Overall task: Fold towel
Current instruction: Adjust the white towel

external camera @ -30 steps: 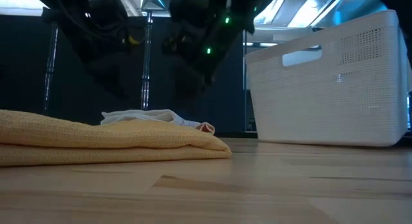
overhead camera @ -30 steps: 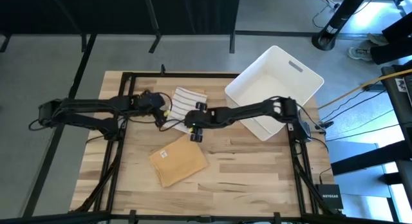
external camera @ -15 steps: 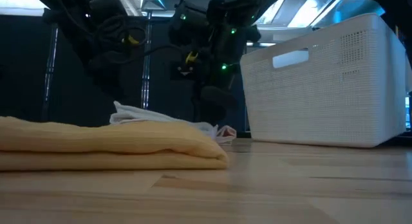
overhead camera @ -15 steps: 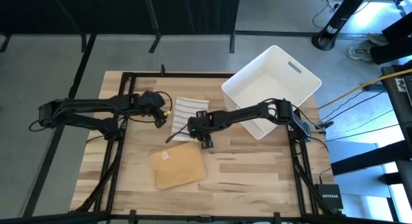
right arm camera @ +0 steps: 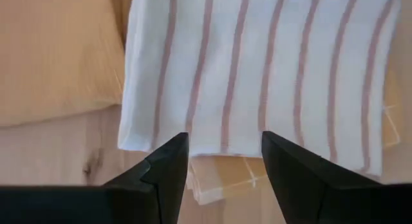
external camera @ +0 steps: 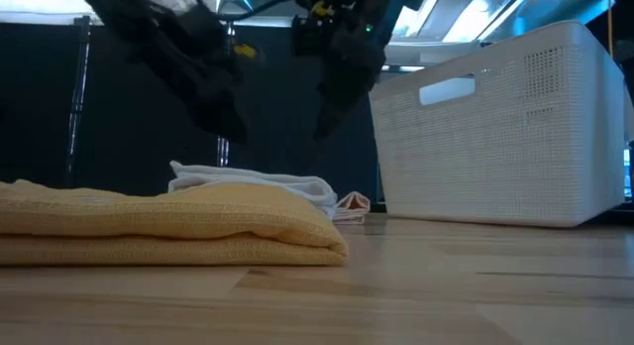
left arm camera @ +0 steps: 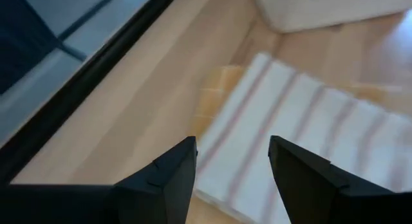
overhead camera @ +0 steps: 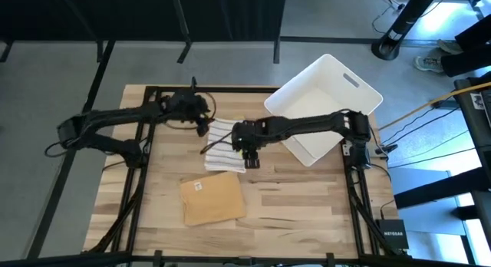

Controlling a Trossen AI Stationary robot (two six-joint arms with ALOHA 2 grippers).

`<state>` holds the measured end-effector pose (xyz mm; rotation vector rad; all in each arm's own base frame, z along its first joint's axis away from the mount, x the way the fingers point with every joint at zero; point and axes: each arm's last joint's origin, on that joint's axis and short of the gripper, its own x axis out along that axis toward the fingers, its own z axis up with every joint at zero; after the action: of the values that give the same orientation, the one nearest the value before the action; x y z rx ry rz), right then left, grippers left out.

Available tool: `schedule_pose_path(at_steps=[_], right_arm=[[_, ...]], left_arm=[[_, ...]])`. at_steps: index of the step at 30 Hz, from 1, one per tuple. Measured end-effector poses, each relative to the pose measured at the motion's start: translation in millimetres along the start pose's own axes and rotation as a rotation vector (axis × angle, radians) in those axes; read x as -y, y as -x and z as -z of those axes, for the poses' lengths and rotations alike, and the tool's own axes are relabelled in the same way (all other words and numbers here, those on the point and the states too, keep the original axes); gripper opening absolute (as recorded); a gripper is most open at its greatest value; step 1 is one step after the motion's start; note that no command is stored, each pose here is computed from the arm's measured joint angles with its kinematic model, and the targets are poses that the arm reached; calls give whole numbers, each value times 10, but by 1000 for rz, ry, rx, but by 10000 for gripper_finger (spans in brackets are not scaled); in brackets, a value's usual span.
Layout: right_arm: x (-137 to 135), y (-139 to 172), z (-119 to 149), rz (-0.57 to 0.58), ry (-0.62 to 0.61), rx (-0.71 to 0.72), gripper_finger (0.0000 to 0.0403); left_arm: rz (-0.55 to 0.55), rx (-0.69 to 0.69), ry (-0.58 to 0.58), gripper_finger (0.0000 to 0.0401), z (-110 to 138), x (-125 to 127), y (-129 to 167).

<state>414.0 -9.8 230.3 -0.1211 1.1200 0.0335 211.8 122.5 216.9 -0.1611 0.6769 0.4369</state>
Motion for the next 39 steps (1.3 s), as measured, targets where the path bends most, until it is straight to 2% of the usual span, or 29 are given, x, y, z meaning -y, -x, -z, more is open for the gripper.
schedule_pose_path(at_steps=[3,8,11,16,21,24,31,36,39], right_arm=[[27,8,3,-5,-28,1,200],[48,-3,12,13,-33,-7,200],[51,-3,16,21,-34,-12,200],[49,-3,15,20,-33,-12,200],[45,-3,21,19,-31,-18,200],[46,-3,23,19,-28,-19,200],[48,-3,31,29,-13,-29,200],[49,-3,26,30,-6,-24,200],[54,-3,26,38,-7,-25,200]], left_arm=[[8,-58,-11,187,-53,-146,-248],[146,-185,-34,209,-129,-352,-607],[182,-277,-36,228,-143,-473,-764],[217,-393,-30,240,41,-613,-986],[431,-388,41,241,109,-647,-941],[492,-346,81,241,61,-689,-878],[547,-286,95,241,-20,-678,-793],[463,-362,51,240,50,-602,-931],[468,-354,9,218,43,-558,-959]])
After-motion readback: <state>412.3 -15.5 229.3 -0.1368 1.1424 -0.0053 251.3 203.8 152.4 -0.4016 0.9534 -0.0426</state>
